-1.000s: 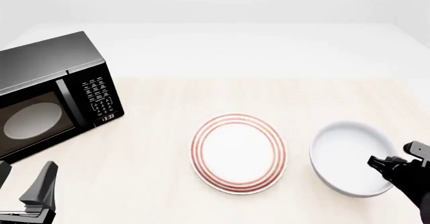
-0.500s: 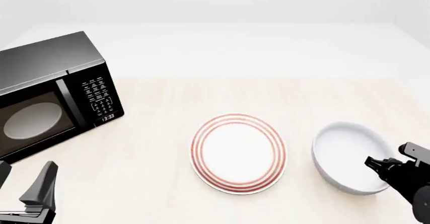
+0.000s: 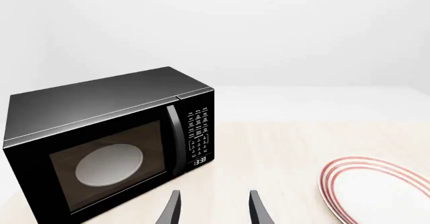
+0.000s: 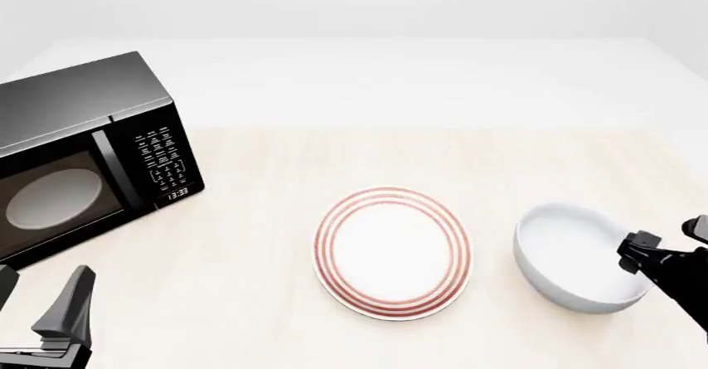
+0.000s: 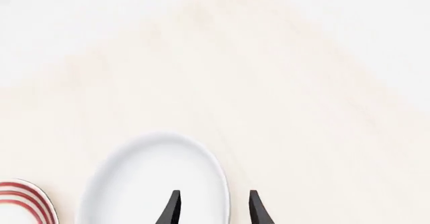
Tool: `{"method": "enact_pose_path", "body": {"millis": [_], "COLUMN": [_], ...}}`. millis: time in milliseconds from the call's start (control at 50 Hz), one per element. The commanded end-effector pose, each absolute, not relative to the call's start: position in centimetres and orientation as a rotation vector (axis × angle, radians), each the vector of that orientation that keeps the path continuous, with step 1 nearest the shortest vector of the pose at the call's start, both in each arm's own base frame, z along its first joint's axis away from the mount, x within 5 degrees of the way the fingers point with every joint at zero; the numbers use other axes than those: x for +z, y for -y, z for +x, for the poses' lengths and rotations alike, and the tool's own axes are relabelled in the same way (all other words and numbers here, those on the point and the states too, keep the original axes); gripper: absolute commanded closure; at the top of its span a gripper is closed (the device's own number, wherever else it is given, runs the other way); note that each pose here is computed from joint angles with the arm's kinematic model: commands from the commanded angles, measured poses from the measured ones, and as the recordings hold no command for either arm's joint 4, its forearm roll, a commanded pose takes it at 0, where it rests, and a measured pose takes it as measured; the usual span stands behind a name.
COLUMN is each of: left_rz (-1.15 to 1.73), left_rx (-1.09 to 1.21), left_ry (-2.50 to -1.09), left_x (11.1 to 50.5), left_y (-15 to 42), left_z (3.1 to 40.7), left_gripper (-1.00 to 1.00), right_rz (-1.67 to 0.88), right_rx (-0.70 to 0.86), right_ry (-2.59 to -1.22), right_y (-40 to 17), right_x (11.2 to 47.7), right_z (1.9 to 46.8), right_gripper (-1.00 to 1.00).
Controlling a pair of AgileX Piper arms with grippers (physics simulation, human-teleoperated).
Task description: Put the white bowl to the right of the plate.
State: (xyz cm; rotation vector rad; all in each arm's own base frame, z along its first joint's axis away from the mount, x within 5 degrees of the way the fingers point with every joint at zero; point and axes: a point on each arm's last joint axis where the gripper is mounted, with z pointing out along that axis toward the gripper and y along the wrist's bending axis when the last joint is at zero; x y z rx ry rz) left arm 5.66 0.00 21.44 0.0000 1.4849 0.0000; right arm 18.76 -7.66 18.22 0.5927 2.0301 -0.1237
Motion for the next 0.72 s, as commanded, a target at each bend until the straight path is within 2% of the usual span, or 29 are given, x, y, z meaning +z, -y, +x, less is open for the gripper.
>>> {"method": "enact_pose_path", "body": {"millis": [20,340,560,720], "left_rz": [0.0,0.0,0.0,0.0], "left_rx": [0.0,0.0,0.0,0.0], "left_ry": [-1.485,-1.485,-1.485,-1.485], "left_x": [21.4,21.4,21.4,21.4], "left_y": [0.0,0.0,0.0,0.0], "left_z": [5.7,5.7,5.7,5.7], "left_gripper": [-1.0,-1.0,-1.0,-1.0], "right_rz": [0.518,0.323,0.229,0.13], "right_rx": [-0.118,-0.068,0.006,0.016], "right_ry": [-1.941,-1.877,-1.893,-1.821], "right_y": [5.8,2.8,1.5,0.6], "right_x": [23.6,29.1,27.2,27.0], "right_z": [15.8,12.5,12.4,10.7], "right_gripper": [-1.0,-1.0,-1.0,-1.0]}}
